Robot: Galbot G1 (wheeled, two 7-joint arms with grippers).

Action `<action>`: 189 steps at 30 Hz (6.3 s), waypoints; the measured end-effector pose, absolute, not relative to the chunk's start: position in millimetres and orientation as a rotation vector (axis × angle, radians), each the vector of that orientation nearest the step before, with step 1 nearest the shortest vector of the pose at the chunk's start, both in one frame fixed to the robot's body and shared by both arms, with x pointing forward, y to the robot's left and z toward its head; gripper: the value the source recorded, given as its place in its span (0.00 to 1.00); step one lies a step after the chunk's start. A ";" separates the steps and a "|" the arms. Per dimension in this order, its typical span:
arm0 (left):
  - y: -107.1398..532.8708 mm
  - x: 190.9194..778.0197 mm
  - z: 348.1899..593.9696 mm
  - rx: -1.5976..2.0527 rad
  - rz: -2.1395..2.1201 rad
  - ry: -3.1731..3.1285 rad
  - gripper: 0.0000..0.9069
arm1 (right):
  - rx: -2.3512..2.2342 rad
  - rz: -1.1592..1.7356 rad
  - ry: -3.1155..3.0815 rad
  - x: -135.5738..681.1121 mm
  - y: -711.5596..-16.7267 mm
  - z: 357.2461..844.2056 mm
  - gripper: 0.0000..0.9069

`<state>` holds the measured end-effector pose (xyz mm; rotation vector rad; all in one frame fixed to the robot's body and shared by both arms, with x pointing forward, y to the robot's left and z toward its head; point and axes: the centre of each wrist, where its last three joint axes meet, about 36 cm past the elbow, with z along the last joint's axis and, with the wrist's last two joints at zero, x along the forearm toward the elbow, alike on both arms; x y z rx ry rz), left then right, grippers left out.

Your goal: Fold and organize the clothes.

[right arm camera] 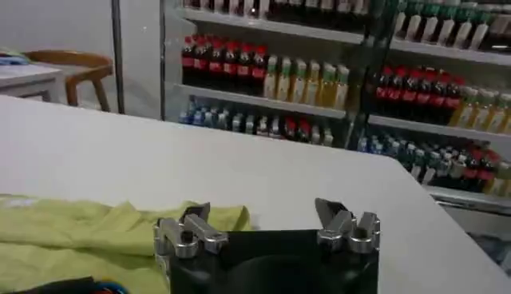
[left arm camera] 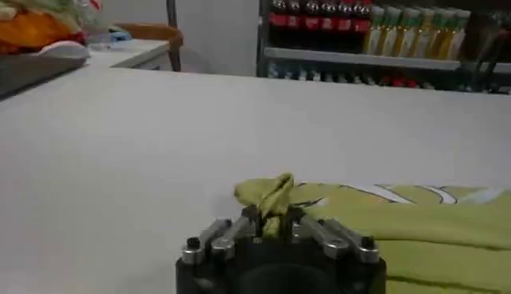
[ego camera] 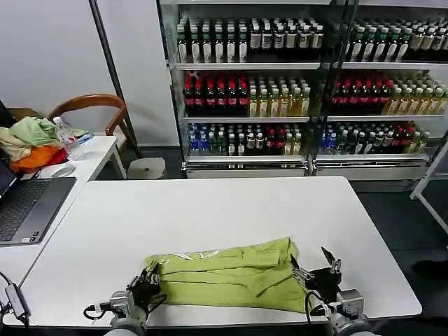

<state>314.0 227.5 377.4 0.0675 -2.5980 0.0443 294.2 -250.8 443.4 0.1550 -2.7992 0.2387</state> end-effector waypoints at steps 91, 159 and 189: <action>183.8 342.2 437.6 -0.249 -0.011 -2.838 1.00 | 0.106 0.304 -2.867 298.4 -264.8 464.7 1.00; 327.9 351.5 442.4 0.083 0.109 -2.723 0.03 | 0.118 0.314 -2.891 310.8 -267.5 467.5 1.00; 181.0 344.2 417.9 -0.213 -0.406 -2.742 0.06 | 0.071 0.315 -2.890 304.8 -274.2 467.5 1.00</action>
